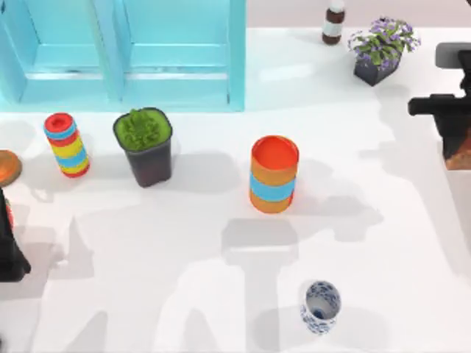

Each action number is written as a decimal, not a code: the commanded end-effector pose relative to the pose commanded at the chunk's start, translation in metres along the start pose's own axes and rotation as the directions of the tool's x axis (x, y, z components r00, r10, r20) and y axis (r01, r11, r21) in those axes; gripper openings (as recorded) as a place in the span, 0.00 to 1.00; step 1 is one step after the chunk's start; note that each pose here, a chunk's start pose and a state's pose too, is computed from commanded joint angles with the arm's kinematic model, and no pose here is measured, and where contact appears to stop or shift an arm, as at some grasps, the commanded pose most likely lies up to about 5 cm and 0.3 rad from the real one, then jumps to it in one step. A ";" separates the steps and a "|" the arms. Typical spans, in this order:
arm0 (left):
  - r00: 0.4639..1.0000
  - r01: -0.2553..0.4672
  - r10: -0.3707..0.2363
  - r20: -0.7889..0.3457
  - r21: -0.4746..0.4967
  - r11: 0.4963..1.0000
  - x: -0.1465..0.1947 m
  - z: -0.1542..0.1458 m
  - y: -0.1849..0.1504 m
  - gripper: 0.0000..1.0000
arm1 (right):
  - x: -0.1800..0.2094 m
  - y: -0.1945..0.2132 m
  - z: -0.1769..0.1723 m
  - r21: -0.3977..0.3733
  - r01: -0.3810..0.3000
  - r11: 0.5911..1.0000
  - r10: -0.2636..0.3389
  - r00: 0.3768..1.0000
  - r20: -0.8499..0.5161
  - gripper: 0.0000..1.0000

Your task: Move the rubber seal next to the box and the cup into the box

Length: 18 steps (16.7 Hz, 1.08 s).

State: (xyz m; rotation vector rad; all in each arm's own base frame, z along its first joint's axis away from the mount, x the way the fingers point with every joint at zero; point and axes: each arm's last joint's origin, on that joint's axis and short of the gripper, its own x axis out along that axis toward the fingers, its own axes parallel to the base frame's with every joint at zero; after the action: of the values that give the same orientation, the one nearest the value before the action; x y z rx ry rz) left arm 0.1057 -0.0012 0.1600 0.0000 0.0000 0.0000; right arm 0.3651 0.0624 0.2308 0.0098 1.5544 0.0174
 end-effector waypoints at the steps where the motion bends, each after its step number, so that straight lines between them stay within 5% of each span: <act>1: 1.000 0.000 0.000 0.000 0.000 1.000 0.000 0.000 0.000 1.00 | 0.004 0.000 0.000 0.000 0.000 1.000 0.000 1.000 0.000 0.00; 15: 1.000 0.000 0.000 0.000 0.000 1.000 0.000 0.000 0.000 1.00 | 0.051 -0.001 -0.002 0.001 -0.001 1.000 0.001 1.000 0.001 0.00; 18: 1.000 0.000 0.000 0.000 0.000 1.000 0.000 0.000 0.000 1.00 | 0.051 -0.001 -0.002 0.001 -0.001 1.000 0.001 1.000 0.001 0.23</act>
State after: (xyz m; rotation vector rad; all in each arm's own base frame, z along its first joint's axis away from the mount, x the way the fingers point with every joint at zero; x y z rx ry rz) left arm 0.1057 -0.0012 0.1600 0.0000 0.0000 0.0000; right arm 0.3643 0.0624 0.1802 0.0111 1.5534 0.0179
